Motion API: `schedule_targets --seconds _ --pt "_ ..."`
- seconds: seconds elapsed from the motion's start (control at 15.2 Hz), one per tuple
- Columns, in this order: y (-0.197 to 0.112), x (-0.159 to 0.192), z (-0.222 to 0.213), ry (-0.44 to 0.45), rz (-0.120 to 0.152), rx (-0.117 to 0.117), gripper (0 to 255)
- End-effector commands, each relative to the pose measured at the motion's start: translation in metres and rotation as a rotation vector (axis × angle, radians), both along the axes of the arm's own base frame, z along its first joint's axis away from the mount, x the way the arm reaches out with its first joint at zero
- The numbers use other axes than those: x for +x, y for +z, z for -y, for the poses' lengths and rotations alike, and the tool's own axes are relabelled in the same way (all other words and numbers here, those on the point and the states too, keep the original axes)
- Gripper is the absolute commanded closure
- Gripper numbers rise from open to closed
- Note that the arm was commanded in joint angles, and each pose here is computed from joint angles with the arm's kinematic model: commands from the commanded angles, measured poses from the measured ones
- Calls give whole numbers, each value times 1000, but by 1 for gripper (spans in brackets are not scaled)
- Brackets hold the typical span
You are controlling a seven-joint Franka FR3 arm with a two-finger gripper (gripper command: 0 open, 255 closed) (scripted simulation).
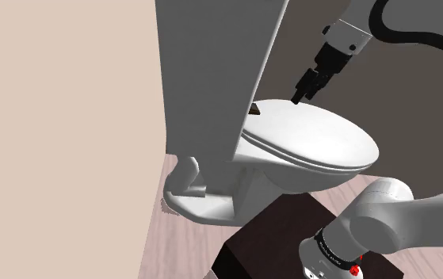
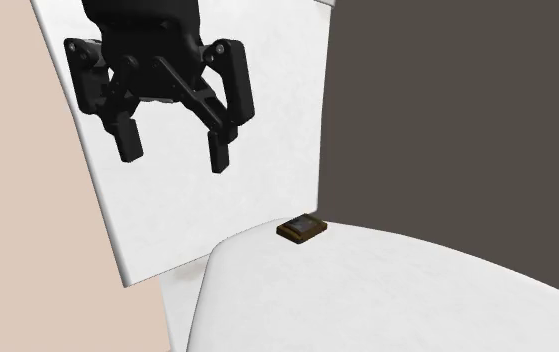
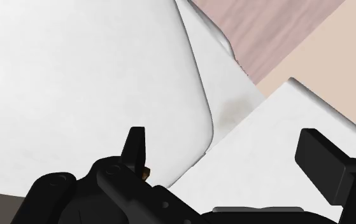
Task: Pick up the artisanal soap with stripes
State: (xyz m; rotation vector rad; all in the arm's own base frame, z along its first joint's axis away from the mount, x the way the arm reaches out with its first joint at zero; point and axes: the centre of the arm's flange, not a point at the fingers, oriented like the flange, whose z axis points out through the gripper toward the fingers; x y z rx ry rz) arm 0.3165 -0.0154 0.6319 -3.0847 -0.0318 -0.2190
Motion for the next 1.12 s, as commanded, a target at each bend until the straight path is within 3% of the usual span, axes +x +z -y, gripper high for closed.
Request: schedule_targets --seconds 0.0,1.06 --pt "0 0 0 0 0 0 0" --pt "-88 194 65 -321 -114 13 0"
